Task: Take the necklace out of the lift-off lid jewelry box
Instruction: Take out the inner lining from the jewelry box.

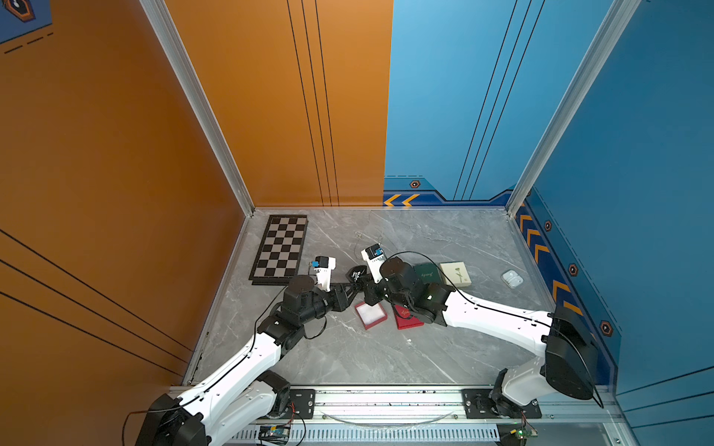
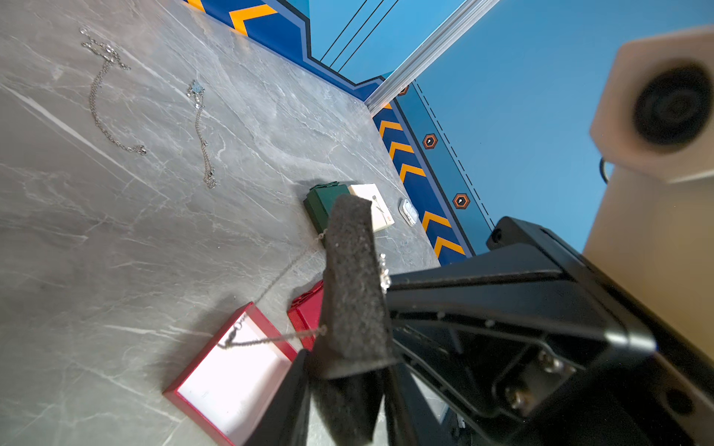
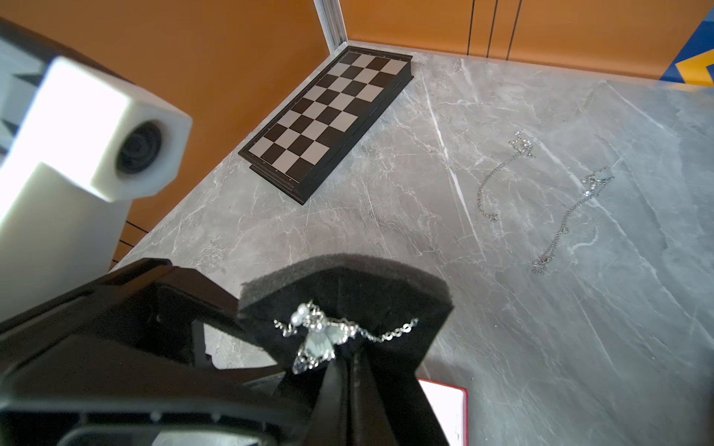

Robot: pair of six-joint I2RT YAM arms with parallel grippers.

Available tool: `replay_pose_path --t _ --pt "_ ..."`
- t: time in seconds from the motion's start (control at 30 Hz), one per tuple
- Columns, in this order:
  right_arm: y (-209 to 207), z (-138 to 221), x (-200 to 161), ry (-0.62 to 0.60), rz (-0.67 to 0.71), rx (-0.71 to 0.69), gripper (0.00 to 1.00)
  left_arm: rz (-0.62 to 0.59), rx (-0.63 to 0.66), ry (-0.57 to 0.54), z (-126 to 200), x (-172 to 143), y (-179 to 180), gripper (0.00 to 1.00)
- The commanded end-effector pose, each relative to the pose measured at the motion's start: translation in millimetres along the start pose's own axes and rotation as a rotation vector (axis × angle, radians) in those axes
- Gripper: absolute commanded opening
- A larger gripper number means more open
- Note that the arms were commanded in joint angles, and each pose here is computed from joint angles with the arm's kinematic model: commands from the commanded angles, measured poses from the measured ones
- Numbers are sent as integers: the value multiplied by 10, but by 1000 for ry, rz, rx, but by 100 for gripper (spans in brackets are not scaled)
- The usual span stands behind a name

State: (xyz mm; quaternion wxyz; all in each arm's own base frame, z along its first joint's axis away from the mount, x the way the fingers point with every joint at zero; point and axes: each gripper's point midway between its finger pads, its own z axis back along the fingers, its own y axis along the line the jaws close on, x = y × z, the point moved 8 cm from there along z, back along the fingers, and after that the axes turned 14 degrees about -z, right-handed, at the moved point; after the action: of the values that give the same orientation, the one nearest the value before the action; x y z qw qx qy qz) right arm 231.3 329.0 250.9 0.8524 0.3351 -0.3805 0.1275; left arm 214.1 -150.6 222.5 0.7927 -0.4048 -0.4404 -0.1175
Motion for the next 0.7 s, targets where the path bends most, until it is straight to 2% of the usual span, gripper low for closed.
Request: replay_pose_path --t 0.0,0.43,0.67 --pt "37 -7 -18 -6 -14 34 3 -4 -33 -3 -8 2 -8 27" --pt "79 -37 -64 12 -30 75 3 -9 -26 7 -27 -14 13 1" --pt "19 8 -85 23 -43 75 9 -18 23 36 -3 -29 53 0"
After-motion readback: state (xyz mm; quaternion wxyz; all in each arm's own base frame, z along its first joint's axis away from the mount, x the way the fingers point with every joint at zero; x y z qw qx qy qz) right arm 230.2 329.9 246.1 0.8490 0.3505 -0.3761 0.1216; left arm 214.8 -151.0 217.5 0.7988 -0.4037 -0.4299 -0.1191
